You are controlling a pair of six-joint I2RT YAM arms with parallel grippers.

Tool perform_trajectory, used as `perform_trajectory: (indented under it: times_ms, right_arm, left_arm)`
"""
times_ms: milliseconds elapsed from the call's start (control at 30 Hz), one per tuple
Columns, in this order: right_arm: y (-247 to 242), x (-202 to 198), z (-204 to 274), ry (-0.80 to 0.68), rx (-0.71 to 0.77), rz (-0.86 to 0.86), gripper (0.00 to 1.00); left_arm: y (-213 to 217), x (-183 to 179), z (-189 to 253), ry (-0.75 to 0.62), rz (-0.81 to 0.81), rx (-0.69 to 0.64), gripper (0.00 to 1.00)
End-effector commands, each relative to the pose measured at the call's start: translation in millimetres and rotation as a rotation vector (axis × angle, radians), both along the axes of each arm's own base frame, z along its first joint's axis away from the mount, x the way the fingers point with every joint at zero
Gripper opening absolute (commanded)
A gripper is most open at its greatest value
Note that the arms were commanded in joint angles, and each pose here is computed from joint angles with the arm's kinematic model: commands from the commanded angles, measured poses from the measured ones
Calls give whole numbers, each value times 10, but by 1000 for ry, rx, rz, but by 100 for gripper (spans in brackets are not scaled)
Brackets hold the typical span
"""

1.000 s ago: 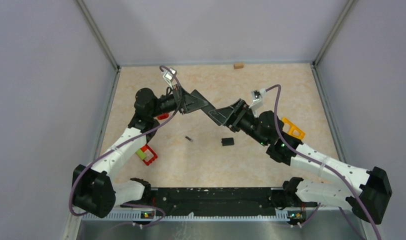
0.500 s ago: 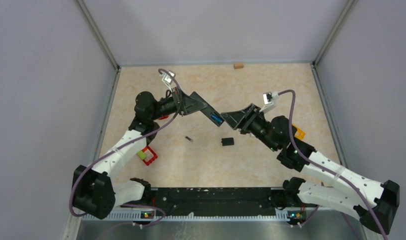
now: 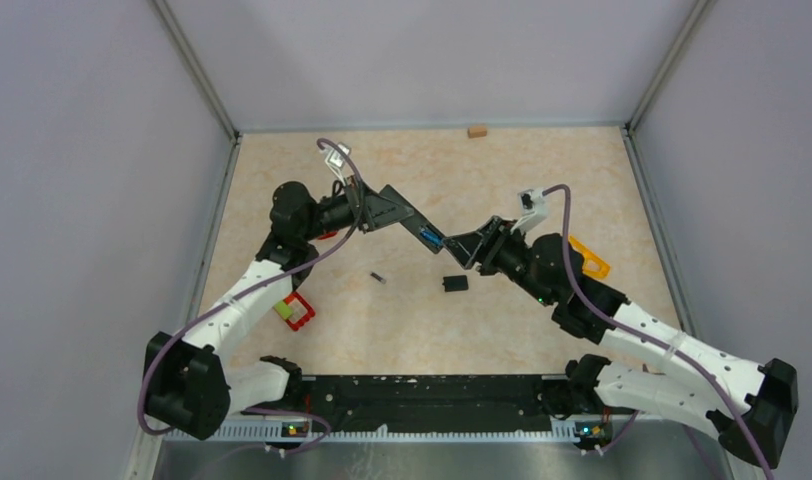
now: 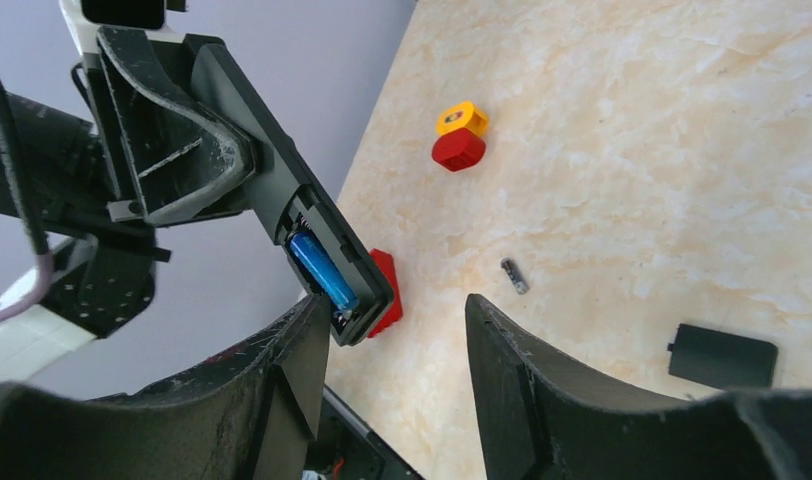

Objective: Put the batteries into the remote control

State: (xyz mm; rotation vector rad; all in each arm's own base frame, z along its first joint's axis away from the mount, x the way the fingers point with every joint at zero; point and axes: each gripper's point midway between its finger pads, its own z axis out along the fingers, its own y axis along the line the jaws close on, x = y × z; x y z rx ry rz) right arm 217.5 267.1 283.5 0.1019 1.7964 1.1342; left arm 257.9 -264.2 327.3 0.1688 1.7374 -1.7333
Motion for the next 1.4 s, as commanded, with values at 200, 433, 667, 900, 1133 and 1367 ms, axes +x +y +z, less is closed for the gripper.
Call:
perform_trajectory:
  times_ms: [200,433,667,900,1133,1367]
  right_arm:
    - [82,52,-400,-10,-177,55,66]
    - [209,43,-1039,70,-237,105,60]
    - [-4,8,-1507,193,-198,-5,51]
    - [-222,-77,-1764,272,-135,-90,50]
    - [-245,-129,-1878,276,-131,-77,50]
    - [-154,-139,-2032,380,-174,-72,48]
  left_arm:
    - [279,157,-1131,202,125,529,0]
    - [313,139,-1804,318,201,926,0]
    - [179,254,-2099,299,314,1267,0]
    - [-11,218,-2149,195,369,1577,0]
    - [-111,244,-2143,143,407,1698,0]
    - [-54,349,-1945,115,465,1639,0]
